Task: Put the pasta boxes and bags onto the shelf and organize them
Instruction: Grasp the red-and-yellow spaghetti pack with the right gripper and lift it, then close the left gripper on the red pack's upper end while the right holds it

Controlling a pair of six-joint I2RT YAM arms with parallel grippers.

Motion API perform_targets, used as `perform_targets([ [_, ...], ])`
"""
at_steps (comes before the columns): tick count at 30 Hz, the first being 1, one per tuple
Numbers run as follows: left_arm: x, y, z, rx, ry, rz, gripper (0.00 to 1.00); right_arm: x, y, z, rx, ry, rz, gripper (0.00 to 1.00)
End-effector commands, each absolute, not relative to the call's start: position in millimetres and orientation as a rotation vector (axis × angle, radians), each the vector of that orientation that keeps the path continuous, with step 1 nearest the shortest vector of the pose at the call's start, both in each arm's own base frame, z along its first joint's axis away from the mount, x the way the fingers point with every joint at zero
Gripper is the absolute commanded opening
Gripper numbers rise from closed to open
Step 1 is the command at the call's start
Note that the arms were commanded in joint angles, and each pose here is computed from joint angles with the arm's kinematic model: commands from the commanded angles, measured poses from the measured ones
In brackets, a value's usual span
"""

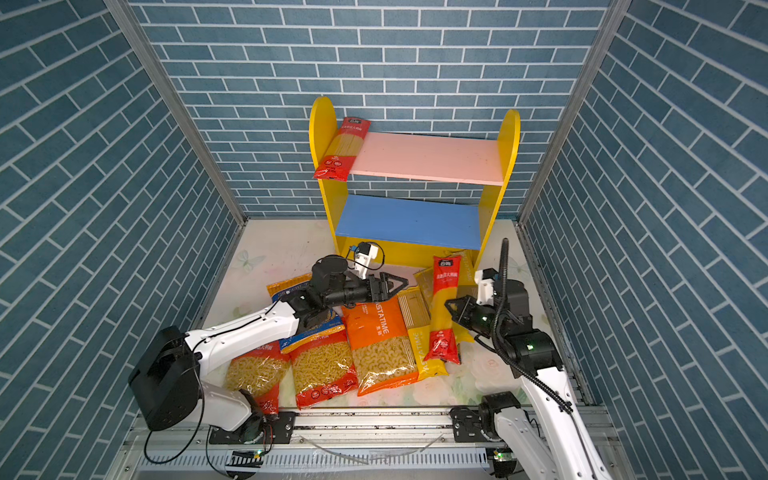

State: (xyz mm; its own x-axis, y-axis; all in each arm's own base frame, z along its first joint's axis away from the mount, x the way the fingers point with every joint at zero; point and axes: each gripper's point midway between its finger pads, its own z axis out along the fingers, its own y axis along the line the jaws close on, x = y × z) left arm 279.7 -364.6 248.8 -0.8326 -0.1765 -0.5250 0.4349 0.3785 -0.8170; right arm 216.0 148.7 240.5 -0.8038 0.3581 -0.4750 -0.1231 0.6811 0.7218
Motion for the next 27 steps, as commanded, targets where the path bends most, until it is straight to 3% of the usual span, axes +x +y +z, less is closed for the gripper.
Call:
perform_targets([
  [1,274.6,-354.1,249.3,0.215,2.096,-1.544,0.94,234.3,191.9,324.5,-0.043,1.951,1.178,0.00],
  [10,267.6,-315.8,273.0,0.138,1.994,-1.513,0.97,226.7,285.0,357.6,-0.303,1.809,1.472,0.00],
  [20,275.5,-285.9,270.5,0.031,1.981,-1.492,0.94,217.3,293.4,386.5,-0.259,1.669,1.668,0.00],
  [27,275.4,-295.4,301.5,0.084,1.889,-1.584,0.93,203.8,311.1,386.8,-0.324,1.691,1.708,0.00],
])
